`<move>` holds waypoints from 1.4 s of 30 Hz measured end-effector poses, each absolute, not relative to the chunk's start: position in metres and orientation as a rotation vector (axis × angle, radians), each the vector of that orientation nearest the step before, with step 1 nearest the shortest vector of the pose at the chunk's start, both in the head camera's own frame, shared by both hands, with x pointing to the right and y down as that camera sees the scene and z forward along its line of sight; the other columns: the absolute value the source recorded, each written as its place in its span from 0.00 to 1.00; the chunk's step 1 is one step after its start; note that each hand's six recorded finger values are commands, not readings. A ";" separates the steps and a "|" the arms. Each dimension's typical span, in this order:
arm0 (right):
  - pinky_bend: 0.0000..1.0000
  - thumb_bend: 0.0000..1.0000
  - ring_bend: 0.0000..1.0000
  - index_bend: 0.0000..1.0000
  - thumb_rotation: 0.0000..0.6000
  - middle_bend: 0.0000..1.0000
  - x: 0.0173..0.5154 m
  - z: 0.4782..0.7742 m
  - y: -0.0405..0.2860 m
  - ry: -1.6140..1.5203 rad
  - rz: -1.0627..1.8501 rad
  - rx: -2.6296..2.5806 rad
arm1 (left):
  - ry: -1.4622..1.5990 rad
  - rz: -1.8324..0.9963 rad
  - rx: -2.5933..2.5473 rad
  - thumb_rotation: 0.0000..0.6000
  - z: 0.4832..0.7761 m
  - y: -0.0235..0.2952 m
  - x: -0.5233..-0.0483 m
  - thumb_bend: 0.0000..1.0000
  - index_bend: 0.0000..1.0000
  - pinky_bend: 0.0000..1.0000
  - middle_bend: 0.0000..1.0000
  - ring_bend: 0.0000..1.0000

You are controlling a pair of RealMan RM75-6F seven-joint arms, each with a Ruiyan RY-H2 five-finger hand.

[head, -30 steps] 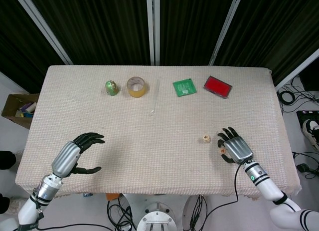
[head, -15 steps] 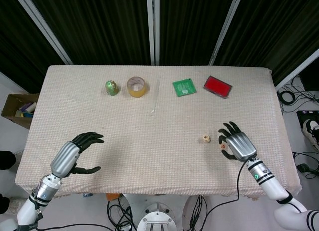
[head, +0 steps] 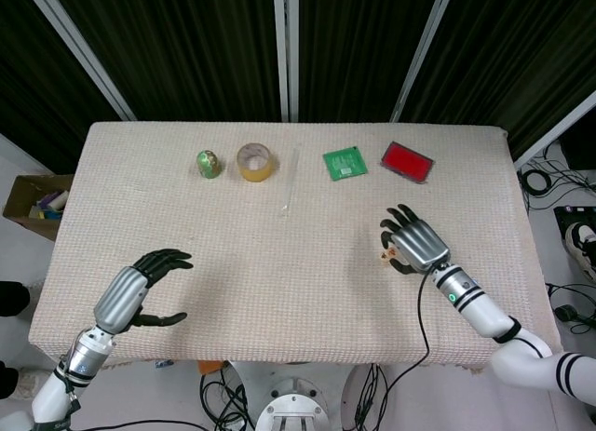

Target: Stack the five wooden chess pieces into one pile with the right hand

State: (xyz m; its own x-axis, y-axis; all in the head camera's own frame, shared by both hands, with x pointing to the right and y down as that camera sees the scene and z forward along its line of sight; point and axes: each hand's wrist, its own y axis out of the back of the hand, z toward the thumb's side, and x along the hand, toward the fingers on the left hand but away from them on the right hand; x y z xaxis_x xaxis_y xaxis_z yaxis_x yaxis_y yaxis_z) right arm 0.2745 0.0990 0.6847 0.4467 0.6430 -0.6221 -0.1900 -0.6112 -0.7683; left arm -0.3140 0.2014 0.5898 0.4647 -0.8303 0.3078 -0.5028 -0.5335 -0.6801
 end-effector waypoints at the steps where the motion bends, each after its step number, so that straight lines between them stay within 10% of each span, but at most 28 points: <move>1: 0.07 0.31 0.03 0.53 1.00 0.23 0.273 0.687 0.099 -0.381 1.268 -1.867 | 1.109 -0.862 -2.213 1.00 0.590 0.202 -0.314 0.00 0.27 0.23 0.20 0.17; 42: 0.06 0.29 0.03 0.39 1.00 0.22 0.271 0.694 0.105 -0.362 1.258 -1.848 | 1.102 -0.869 -2.222 1.00 0.593 0.200 -0.314 0.00 0.27 0.23 0.20 0.17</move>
